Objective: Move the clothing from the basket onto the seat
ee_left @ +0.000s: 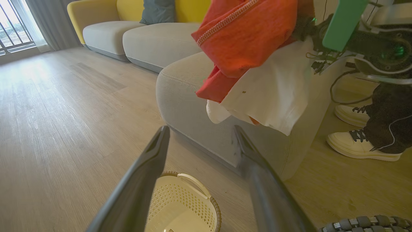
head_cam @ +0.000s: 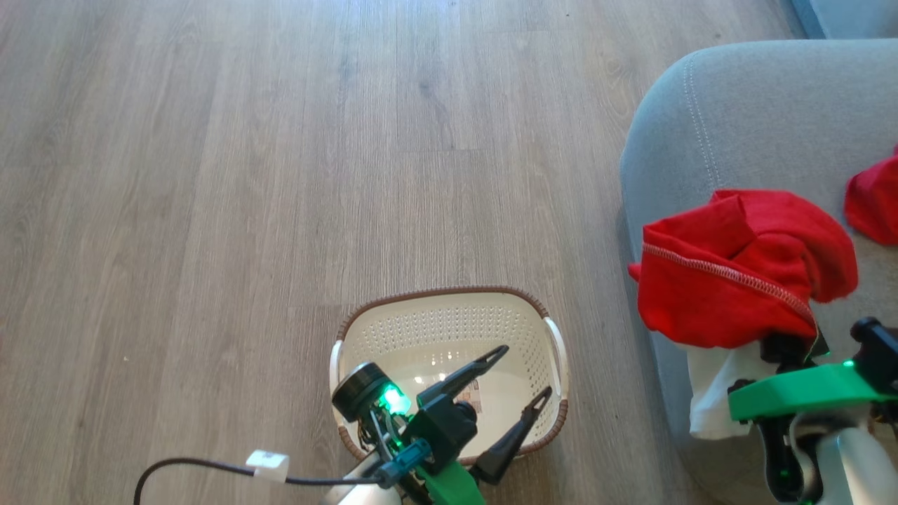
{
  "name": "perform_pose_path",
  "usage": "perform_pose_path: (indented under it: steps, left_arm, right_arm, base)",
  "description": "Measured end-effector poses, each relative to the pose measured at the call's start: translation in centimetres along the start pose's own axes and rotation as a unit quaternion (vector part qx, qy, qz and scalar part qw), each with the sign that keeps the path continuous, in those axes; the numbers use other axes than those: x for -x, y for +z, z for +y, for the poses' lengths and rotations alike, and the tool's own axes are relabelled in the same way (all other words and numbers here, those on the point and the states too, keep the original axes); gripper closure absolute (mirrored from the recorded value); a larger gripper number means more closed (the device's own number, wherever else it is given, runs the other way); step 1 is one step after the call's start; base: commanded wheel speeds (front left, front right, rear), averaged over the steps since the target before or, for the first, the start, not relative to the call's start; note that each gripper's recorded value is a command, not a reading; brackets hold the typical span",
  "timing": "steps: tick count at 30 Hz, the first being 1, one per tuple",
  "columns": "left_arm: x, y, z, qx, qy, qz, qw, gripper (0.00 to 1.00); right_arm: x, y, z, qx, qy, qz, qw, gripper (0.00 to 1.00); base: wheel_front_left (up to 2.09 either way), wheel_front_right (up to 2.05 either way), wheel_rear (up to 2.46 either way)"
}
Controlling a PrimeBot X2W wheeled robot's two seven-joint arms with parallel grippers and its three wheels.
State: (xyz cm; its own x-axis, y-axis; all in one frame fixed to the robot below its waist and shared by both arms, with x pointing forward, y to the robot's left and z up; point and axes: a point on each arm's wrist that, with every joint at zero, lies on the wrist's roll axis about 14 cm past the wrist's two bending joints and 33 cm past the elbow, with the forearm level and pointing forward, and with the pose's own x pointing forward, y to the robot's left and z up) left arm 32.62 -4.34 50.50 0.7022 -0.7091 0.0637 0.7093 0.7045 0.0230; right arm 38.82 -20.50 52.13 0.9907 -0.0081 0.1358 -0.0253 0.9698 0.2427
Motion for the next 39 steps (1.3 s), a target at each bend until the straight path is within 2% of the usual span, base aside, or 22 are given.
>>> perform_pose_path:
  steps: [23, 39]
  left_arm:
    - [-0.3, 0.0, -0.1, 0.003, -0.007, -0.002, 1.000, 0.00]
    - [-2.6, -0.6, -3.0, 0.017, -0.073, -0.001, 0.997, 0.00]
  right_arm:
    - [0.4, -0.4, -0.4, -0.002, -0.008, 0.006, 1.000, 1.00]
    - [1.9, 2.2, -4.3, 0.020, -0.063, -0.024, 0.998, 1.00]
  base:
    - [0.00, 0.00, 0.00]
    - [0.00, 0.00, 0.00]
